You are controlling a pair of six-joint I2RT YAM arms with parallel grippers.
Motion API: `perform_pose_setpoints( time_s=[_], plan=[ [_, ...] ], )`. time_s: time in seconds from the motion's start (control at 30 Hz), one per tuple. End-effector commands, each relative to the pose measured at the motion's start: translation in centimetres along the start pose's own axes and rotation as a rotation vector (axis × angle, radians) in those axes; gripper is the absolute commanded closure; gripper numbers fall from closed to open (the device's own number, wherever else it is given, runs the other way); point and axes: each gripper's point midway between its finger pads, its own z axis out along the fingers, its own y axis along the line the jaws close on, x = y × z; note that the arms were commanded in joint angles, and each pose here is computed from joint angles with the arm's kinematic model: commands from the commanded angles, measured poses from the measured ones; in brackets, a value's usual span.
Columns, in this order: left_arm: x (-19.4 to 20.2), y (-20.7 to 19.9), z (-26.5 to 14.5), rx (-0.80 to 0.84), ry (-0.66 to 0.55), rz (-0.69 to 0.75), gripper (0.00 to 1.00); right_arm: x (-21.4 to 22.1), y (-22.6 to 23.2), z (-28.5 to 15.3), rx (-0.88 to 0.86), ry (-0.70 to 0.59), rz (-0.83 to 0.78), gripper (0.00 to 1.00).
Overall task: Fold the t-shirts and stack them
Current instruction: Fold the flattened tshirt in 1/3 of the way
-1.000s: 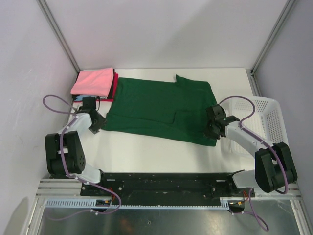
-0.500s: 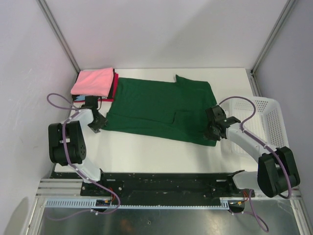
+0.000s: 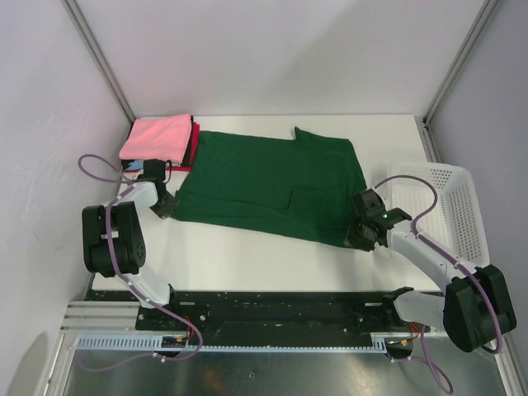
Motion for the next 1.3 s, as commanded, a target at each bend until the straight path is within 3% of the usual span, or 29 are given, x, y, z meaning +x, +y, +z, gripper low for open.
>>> perform_pose_setpoints(
  time_s=[0.0, 0.47, 0.93, 1.13, 1.27],
  plan=[
    [-3.4, 1.4, -2.0, -0.068, -0.129, -0.013, 0.98, 0.8, 0.0, -0.6, -0.002, -0.006, 0.024, 0.65],
    [-3.4, 1.7, -2.4, -0.073, -0.136, -0.011, 1.0, 1.7, -1.6, 0.4, 0.071, -0.042, 0.078, 0.54],
    [-2.8, 1.5, -1.9, -0.066, -0.108, -0.008, 1.0, 0.2, -0.9, 2.5, 0.084, -0.092, 0.093, 0.52],
    [-2.5, 1.6, -1.6, -0.068, -0.095, -0.006, 1.0, 0.5, -1.2, 3.5, 0.118, -0.075, 0.082, 0.58],
    [-2.2, 1.6, -1.5, -0.067, -0.086, -0.01, 1.0, 0.8, -1.6, 4.0, 0.142, -0.063, 0.072, 0.69]
  ],
)
